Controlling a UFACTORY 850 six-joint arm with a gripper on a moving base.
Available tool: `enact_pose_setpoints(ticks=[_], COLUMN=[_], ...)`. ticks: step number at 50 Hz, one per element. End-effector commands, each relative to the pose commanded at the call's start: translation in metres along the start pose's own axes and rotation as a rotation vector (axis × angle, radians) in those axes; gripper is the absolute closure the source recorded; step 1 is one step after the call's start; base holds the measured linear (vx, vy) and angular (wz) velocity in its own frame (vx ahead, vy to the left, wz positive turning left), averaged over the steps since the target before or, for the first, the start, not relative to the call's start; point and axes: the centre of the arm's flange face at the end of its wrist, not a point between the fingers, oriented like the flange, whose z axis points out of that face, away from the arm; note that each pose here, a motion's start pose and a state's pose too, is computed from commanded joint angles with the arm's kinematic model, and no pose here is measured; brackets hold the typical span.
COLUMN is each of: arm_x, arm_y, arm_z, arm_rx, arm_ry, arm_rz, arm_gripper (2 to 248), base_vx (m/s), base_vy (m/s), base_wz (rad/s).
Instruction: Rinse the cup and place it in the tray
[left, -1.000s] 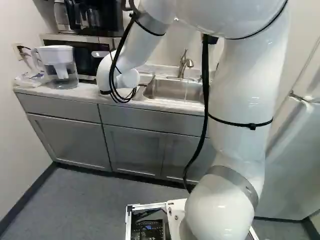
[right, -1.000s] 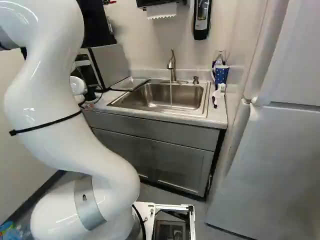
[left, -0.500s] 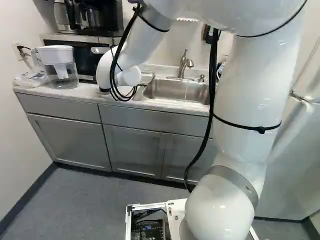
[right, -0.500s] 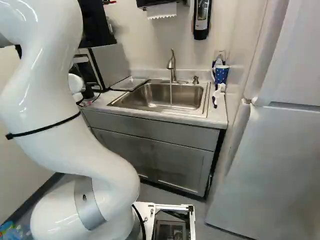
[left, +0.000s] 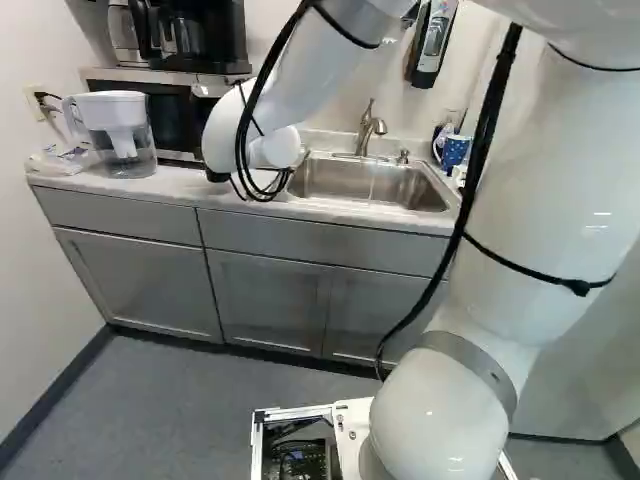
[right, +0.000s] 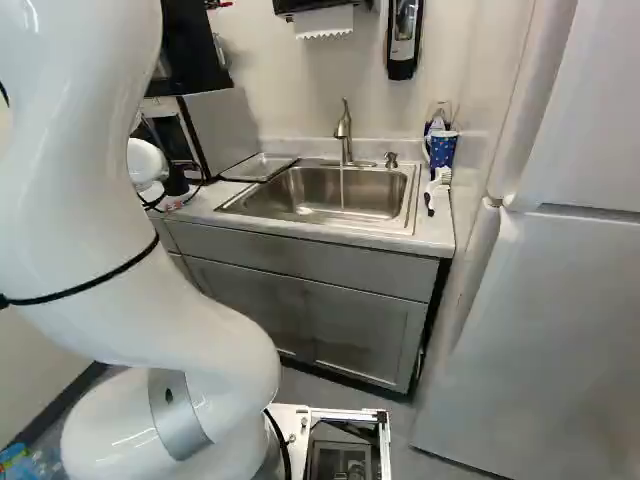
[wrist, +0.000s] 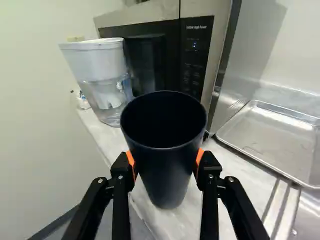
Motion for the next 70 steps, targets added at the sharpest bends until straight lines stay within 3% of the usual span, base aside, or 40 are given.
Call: enact_pose_setpoints(ticks=[32, 70], arm_x=[-0.007, -0.007], arm_y=[0.038, 0.098], arm_z=[-0.039, -0.045], arm_rx=[-0.076, -0.200], arm_ry=[0.010, 0.014], arm_rz=[0.022, 0.058], arm_gripper=[125, 125], base_vx=[0.000, 0.000], base_vy=[0.000, 0.000], base_wz=[0.000, 0.000])
